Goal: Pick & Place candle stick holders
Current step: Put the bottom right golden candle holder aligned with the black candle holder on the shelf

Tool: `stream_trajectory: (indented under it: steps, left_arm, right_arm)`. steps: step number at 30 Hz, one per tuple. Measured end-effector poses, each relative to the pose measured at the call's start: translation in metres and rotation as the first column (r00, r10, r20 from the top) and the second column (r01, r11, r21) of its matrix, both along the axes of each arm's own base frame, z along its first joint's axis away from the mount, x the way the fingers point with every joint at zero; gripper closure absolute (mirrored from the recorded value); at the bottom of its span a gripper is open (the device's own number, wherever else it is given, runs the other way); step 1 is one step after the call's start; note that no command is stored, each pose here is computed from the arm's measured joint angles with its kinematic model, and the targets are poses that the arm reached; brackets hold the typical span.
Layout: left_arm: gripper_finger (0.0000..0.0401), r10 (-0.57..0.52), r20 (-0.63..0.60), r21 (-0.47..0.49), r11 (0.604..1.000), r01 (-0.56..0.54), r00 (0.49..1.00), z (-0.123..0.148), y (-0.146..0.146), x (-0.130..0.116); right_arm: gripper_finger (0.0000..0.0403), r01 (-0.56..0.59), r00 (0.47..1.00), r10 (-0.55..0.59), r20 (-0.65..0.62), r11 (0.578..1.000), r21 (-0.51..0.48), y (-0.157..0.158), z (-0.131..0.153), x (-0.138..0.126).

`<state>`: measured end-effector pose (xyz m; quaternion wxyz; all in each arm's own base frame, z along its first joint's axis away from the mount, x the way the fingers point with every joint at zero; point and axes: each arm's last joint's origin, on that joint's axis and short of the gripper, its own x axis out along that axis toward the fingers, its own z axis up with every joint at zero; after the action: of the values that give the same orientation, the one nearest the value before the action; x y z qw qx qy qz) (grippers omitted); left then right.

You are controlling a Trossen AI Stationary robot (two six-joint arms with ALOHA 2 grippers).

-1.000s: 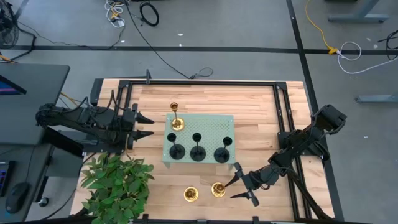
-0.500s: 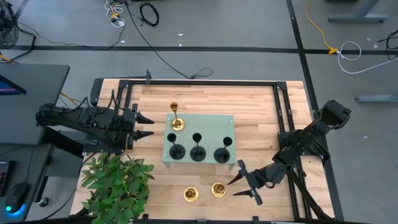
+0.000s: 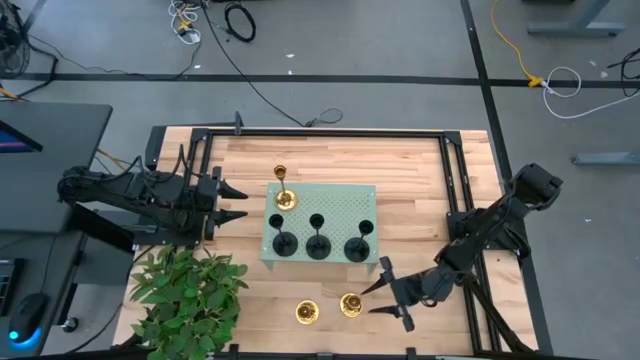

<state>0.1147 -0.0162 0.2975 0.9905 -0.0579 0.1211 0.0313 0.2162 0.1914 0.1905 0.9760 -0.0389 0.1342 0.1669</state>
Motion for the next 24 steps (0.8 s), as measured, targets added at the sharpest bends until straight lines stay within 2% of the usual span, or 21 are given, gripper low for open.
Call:
stream_trajectory:
  steps: [7,17,24]
  left_arm:
    - [0.0183,0.000,-0.001,0.000,1.000,0.000,1.000,0.000,0.000,0.000]
    - [0.0183,0.000,-0.007,0.001,1.000,0.000,1.000,-0.001,0.000,0.000]
    - [0.0183,0.000,-0.007,0.001,1.000,0.000,1.000,-0.001,0.000,0.000]
  right_arm:
    - [0.0193,0.037,0.998,-0.040,-0.048,0.997,-0.071,0.010,-0.004,0.012]
    - [0.0193,0.054,0.997,-0.059,-0.054,0.995,-0.086,0.013,-0.011,0.024]
    - [0.0193,0.067,0.997,-0.069,-0.036,0.996,-0.063,0.012,-0.015,0.029]
